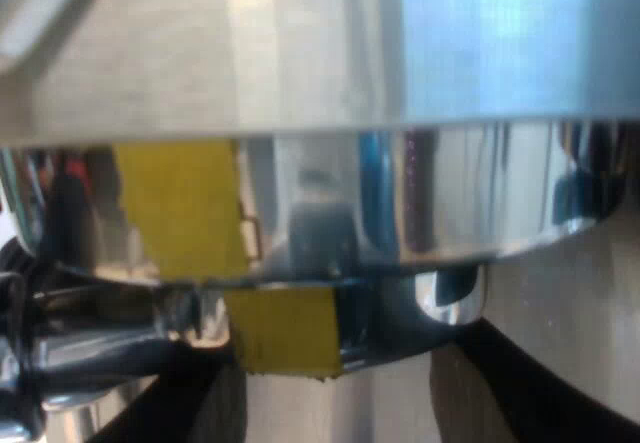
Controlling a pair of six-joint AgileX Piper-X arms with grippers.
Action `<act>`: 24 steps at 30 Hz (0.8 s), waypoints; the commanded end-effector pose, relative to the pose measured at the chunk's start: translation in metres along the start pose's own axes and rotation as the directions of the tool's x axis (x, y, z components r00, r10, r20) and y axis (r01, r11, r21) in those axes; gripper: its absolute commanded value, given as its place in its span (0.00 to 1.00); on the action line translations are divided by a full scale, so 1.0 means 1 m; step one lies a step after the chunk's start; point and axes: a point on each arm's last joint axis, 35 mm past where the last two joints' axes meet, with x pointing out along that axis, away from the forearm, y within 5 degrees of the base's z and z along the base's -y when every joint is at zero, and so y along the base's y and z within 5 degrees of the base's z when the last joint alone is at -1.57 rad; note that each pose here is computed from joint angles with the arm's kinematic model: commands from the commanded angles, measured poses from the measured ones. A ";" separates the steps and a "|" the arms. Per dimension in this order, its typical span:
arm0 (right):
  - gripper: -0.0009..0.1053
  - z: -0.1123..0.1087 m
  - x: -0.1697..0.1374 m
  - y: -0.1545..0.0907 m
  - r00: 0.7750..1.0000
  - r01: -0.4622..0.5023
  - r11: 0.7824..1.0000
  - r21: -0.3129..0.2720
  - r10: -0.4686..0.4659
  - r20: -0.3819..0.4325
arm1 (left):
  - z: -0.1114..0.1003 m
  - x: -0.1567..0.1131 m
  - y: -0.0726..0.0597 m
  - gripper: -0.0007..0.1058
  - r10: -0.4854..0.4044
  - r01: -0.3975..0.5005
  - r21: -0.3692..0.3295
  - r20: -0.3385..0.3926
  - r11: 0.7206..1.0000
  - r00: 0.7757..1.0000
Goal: Put the handle in the coffee machine
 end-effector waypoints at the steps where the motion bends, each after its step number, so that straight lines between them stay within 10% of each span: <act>1: 0.43 0.018 0.005 -0.008 0.997 0.033 0.997 0.071 -0.039 0.073 | -0.001 -0.002 -0.002 0.01 0.003 -0.003 -0.004 -0.031 1.000 1.000; 12: 0.43 0.018 0.005 -0.008 0.997 0.033 0.997 0.071 -0.039 0.073 | -0.009 0.006 -0.020 0.01 -0.096 0.100 0.018 -0.127 0.995 0.987; 24: 0.43 0.018 0.005 -0.008 0.997 0.033 0.997 0.071 -0.039 0.073 | -0.018 0.004 -0.035 0.01 -0.231 0.214 -0.117 -0.160 0.970 0.960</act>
